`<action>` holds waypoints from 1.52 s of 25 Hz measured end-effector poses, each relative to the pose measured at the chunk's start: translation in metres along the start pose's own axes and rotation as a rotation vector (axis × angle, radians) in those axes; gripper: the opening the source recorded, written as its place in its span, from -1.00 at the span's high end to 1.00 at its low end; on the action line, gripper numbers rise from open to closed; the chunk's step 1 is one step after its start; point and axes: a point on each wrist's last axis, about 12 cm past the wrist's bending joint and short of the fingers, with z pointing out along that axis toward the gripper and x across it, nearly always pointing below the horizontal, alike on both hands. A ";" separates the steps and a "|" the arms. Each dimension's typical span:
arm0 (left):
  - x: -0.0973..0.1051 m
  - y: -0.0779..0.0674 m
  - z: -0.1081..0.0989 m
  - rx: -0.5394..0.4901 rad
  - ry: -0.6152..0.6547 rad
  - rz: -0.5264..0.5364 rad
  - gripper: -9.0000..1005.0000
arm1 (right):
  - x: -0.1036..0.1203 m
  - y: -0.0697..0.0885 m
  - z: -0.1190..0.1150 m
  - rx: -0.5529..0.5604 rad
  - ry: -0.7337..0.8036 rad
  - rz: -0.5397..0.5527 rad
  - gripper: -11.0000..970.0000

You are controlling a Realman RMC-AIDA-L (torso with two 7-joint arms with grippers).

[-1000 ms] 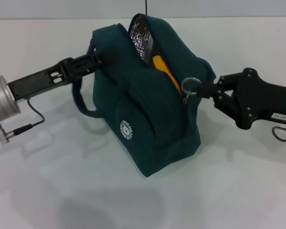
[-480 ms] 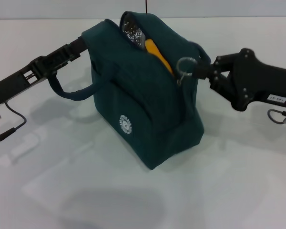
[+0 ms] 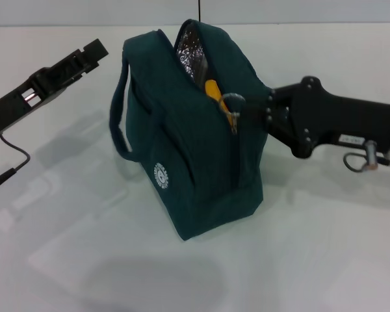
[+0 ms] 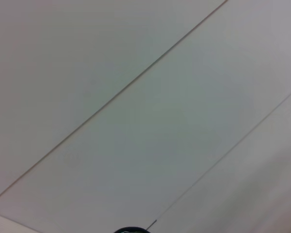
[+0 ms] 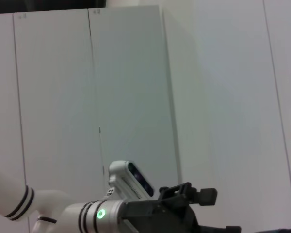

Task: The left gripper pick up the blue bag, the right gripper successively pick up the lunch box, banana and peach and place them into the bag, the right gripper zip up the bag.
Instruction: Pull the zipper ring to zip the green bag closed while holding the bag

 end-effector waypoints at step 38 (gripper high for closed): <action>0.010 -0.011 -0.044 0.052 0.272 0.066 -0.78 | -0.018 -0.008 0.059 -0.098 0.012 -0.038 0.97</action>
